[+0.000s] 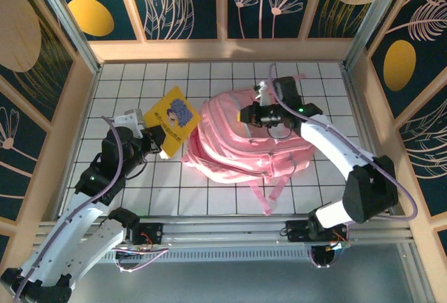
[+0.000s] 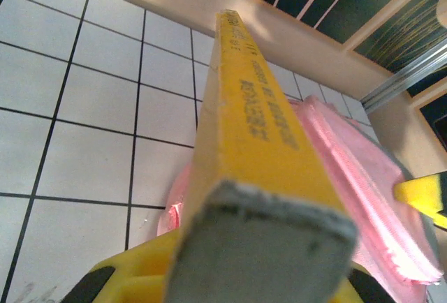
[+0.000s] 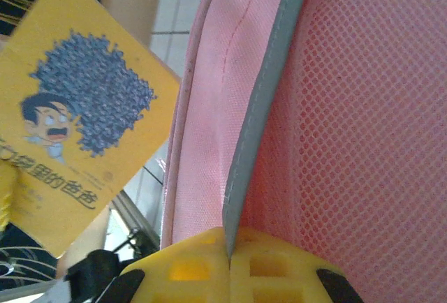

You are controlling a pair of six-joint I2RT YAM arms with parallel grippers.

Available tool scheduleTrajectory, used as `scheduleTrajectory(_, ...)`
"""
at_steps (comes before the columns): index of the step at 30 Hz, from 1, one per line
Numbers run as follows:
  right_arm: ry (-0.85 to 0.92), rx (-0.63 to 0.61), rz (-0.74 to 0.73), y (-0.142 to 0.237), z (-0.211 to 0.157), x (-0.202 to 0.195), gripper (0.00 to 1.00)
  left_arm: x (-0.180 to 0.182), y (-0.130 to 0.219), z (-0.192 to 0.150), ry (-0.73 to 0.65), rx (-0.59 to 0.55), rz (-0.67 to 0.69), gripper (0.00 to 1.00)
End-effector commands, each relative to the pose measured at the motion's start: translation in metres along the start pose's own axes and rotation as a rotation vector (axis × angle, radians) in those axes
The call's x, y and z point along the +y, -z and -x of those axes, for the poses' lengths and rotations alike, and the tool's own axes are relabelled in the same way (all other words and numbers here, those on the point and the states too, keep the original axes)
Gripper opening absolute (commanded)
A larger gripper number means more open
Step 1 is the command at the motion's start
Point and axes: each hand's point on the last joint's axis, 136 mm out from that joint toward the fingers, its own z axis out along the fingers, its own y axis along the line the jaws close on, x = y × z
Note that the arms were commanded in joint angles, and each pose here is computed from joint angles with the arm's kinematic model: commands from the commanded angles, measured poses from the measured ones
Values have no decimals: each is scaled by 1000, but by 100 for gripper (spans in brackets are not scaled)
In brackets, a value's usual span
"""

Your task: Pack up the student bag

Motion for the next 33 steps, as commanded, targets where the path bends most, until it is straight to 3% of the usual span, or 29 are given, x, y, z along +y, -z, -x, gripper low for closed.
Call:
scheduleTrajectory(1, 72, -56, 99, 31, 20, 29, 0, -17, 16, 37, 12, -119, -35, 0)
scheduleTrajectory(5, 82, -82, 132, 51, 31, 32, 0, -16, 19, 39, 16, -127, -26, 0)
scheduleTrajectory(11, 68, -141, 281, 86, 48, 52, 0, -27, 2, 12, 91, -24, -135, 0)
scheduleTrajectory(16, 98, -139, 324, 96, 55, 68, 0, -53, -22, -31, 241, 132, -370, 0)
scheduleTrajectory(22, 108, -125, 351, 98, 53, 74, 0, -85, -21, -39, 267, 209, -581, 0)
scheduleTrajectory(28, 110, -123, 355, 99, 52, 75, 0, -83, -24, -44, 277, 223, -574, 0)
scheduleTrajectory(33, 106, -116, 369, 99, 53, 77, 0, -89, -26, -57, 355, 289, -664, 0)
